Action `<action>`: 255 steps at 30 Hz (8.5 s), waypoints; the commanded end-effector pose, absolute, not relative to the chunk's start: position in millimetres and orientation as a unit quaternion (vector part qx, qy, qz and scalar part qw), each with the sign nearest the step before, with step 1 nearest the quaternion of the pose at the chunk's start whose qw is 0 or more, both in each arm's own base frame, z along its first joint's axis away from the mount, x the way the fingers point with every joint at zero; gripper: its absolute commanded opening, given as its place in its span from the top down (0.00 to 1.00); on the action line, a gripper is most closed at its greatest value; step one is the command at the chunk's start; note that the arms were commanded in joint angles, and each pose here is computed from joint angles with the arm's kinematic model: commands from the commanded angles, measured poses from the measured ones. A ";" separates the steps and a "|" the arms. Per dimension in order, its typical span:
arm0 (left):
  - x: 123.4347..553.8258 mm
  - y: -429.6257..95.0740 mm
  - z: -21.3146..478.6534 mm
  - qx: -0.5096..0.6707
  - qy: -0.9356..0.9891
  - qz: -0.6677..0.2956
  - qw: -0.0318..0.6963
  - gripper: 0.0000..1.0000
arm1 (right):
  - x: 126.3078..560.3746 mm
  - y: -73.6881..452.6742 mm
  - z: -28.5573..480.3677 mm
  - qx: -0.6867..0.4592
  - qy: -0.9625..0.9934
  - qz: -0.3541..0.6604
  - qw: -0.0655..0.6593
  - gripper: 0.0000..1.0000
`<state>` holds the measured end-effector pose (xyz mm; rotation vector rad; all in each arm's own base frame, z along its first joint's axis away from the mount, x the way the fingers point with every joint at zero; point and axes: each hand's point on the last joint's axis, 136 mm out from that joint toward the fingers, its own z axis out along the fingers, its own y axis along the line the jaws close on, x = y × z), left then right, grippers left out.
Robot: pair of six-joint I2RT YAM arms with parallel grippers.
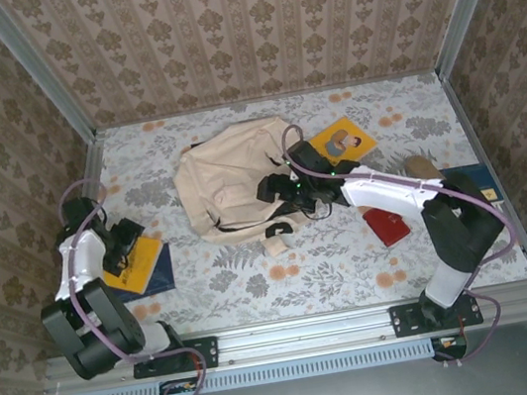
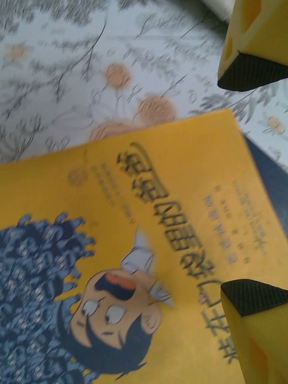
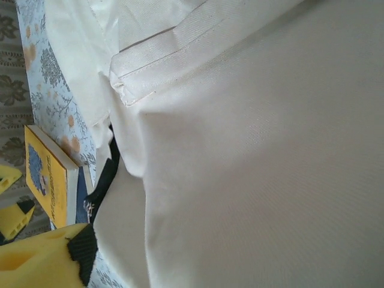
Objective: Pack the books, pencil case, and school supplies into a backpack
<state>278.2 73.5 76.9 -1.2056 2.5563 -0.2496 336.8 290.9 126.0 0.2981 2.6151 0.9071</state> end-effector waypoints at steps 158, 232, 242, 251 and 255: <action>286.7 -63.7 86.0 -0.271 0.884 -0.358 0.128 0.60 | 321.4 477.9 14.6 -0.096 0.936 0.338 0.015 0.68; 336.4 -180.2 233.2 -0.175 0.876 -0.316 0.320 0.09 | 383.8 249.6 263.8 0.206 0.785 0.498 0.306 0.90; 295.4 -276.4 188.4 0.114 0.938 -0.211 0.250 0.08 | 345.9 130.3 247.0 0.220 0.840 0.317 0.382 0.89; 257.1 -372.2 163.6 0.317 0.917 -0.113 0.213 0.10 | 318.3 41.9 234.8 0.284 0.843 0.227 0.396 0.89; 243.3 -403.3 143.0 0.401 0.891 -0.053 0.204 0.12 | 304.9 10.2 229.3 0.318 0.836 0.195 0.402 0.88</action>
